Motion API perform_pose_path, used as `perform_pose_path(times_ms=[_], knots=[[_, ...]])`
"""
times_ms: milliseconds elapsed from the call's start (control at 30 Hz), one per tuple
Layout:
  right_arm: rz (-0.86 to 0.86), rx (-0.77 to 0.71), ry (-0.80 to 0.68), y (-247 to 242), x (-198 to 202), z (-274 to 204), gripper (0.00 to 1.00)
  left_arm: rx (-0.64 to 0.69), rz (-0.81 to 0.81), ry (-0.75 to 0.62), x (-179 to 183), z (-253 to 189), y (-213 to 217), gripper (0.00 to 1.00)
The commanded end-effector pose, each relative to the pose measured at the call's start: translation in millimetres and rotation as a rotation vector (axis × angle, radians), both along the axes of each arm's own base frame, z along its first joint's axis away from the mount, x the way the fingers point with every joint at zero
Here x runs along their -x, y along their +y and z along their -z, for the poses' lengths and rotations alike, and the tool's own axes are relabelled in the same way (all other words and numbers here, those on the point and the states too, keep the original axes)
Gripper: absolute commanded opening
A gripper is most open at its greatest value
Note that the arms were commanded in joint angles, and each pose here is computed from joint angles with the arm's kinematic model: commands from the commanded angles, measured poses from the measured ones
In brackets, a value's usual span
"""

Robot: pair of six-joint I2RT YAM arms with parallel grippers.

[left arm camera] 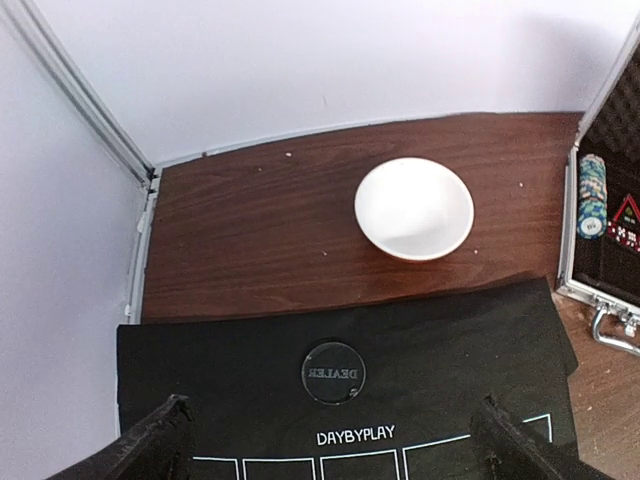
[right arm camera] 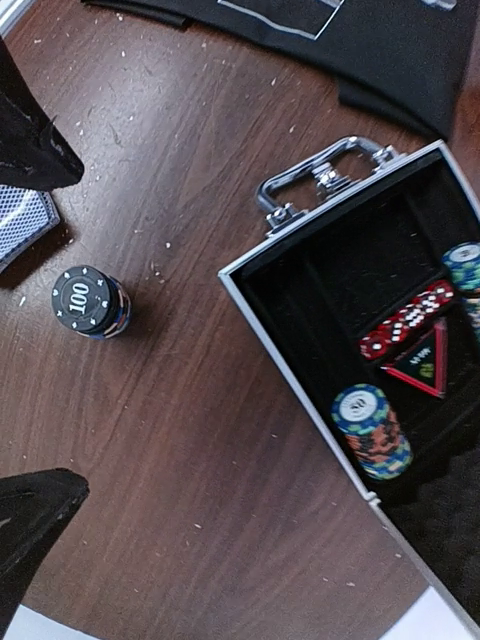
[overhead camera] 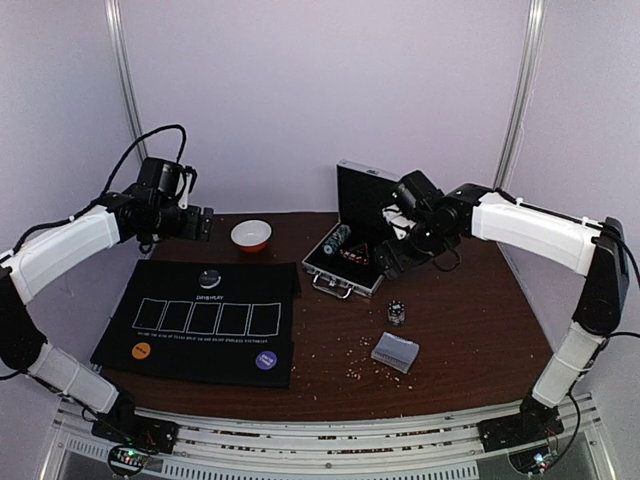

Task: Distribute texas hold em gaming equipment
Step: Pick up the pile of poker chips from the pile of poker chips.

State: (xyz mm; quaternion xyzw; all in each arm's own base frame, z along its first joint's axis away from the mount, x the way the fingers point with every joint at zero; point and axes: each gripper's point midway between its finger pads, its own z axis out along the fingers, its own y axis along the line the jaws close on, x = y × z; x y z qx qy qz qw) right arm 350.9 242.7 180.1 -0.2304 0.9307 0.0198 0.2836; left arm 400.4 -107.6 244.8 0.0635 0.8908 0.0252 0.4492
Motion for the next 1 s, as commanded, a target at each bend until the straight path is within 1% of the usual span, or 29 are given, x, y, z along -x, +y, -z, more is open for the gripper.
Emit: perform_pose_path(times_ms=[0,200,267,367,467,833,967], knots=[[0.139,0.080,0.130,-13,10,40,1.00,-0.027,0.117,-0.056,-14,-13,-17,0.98],[0.175,0.105,0.235,-3,8,73,1.00,-0.081,0.174,-0.018,-13,11,-20,0.98],[0.176,0.106,0.260,-1,9,81,1.00,-0.073,0.182,-0.024,-11,14,-21,0.98],[0.194,0.155,0.285,-6,10,96,0.99,-0.057,0.201,-0.041,-8,13,-24,0.98],[0.197,0.190,0.317,-9,15,109,0.94,-0.057,0.208,-0.049,-5,13,-24,0.98],[0.178,0.213,0.374,-9,22,136,0.73,-0.079,0.201,-0.070,-3,6,-19,0.98],[0.179,0.217,0.384,-12,25,141,0.71,-0.087,0.194,-0.077,-3,3,-17,0.98]])
